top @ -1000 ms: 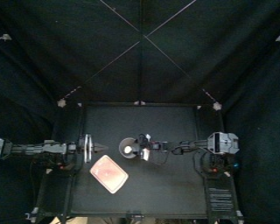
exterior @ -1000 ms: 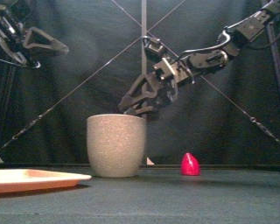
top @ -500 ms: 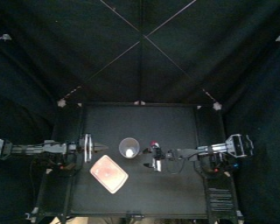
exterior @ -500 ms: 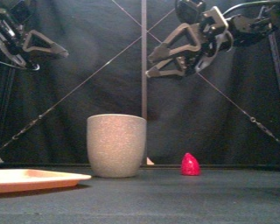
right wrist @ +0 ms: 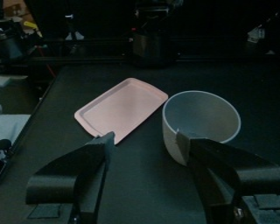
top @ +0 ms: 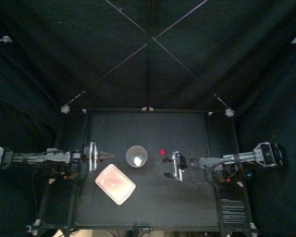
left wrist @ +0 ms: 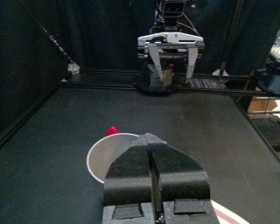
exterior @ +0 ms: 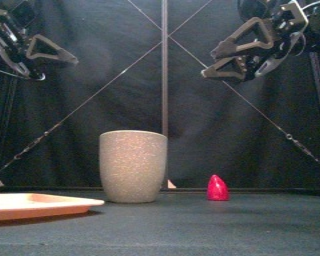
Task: Pick the onion then place it in the grey bowl
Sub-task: Drop onion in the grey bowl and return to neutral
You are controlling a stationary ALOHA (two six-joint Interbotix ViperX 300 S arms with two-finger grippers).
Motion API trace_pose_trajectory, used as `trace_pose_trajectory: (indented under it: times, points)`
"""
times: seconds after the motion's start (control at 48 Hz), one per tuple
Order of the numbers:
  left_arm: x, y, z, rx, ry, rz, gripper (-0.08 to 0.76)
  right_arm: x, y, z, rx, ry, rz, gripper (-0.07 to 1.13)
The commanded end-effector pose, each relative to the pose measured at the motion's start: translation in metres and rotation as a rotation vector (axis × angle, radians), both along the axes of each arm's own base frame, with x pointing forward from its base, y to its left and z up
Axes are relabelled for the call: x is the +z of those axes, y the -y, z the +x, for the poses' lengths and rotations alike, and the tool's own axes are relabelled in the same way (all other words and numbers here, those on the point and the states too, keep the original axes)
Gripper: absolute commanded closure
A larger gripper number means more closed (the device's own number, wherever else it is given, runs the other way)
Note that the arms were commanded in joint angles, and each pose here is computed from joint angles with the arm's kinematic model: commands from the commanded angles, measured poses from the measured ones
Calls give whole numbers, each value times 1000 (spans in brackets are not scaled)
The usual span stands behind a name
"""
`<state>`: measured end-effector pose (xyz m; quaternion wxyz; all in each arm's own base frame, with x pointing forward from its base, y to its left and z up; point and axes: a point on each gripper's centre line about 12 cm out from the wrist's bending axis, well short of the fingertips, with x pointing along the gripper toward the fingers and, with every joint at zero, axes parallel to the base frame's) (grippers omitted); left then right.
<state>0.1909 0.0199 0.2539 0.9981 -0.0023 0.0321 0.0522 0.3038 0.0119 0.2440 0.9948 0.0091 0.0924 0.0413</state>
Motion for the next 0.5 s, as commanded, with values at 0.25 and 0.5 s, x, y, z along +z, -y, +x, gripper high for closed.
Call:
trace_pose_trajectory:
  times: [0.25,0.5]
  points:
    - [6,0,2,1,15,3,620,12,1,-5,-2,47,5,129]
    - [6,0,2,1,15,5,620,12,3,-5,-9,49,5,129]
